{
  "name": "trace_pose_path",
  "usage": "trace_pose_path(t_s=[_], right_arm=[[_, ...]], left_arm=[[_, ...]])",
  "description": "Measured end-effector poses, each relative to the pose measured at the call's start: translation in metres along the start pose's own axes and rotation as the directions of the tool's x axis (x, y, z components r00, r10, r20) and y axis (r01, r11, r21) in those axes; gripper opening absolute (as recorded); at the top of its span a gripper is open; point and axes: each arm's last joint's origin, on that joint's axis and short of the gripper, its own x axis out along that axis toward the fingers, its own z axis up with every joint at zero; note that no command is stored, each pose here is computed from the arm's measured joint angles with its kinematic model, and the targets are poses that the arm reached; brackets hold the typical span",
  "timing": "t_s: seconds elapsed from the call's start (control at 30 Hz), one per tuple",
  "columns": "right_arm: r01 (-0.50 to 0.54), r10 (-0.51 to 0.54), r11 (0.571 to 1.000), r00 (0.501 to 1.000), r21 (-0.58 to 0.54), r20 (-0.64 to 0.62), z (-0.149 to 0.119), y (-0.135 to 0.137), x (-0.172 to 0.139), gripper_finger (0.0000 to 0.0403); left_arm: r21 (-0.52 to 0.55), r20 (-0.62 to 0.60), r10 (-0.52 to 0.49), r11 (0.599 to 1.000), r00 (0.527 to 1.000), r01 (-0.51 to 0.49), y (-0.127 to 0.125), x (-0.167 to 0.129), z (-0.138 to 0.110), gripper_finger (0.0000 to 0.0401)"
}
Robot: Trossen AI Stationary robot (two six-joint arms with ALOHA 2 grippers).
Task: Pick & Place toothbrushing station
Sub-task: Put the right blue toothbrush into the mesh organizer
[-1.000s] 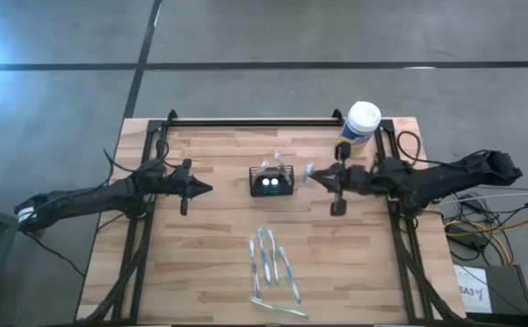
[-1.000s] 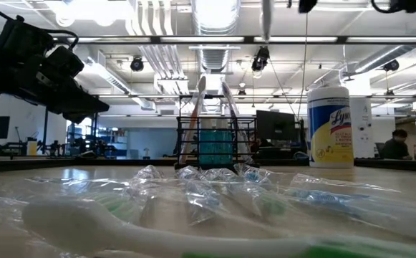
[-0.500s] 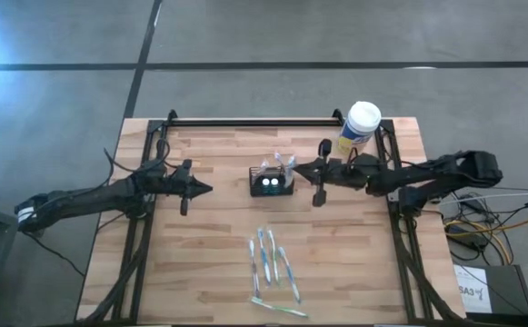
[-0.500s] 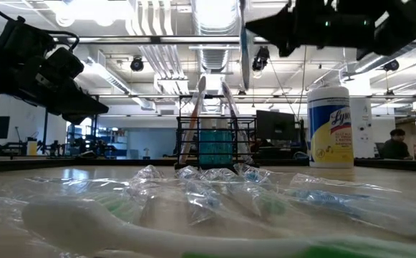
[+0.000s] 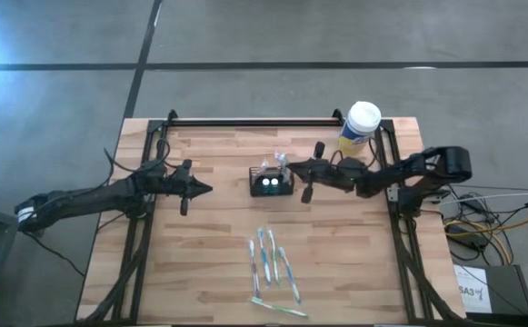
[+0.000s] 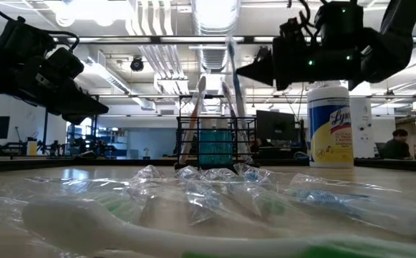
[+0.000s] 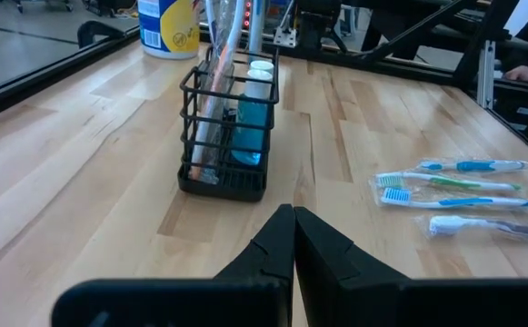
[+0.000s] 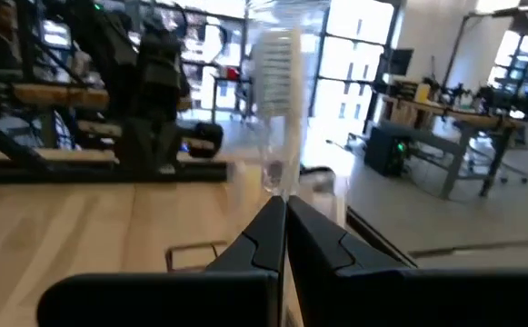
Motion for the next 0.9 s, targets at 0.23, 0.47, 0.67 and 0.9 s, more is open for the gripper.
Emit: trace_pose_path(t_s=[0.23,0.47,0.67,0.9], right_arm=[[0.028,-0.028,1.000,0.999,0.001,-0.030,-0.018,0.002,0.004,0.0008],[0.050,-0.049,0.999,0.998,0.021,-0.034,-0.038,0.003,0.004,0.0008],[0.047,-0.047,0.998,0.999,0.032,-0.019,-0.055,0.007,0.004,0.0008],[0.045,-0.045,0.999,0.998,0.022,-0.035,-0.072,0.009,0.005,0.0008]], left_arm=[[0.000,-0.003,0.000,1.000,1.000,0.000,0.000,0.000,0.000,0.0010],[-0.002,-0.006,0.000,1.000,1.000,0.000,0.000,0.000,-0.001,0.0010],[-0.002,-0.006,0.000,1.000,1.000,0.000,0.000,0.000,-0.001,0.0010],[-0.003,-0.005,0.000,1.000,1.000,0.000,0.000,0.000,-0.001,0.0010]])
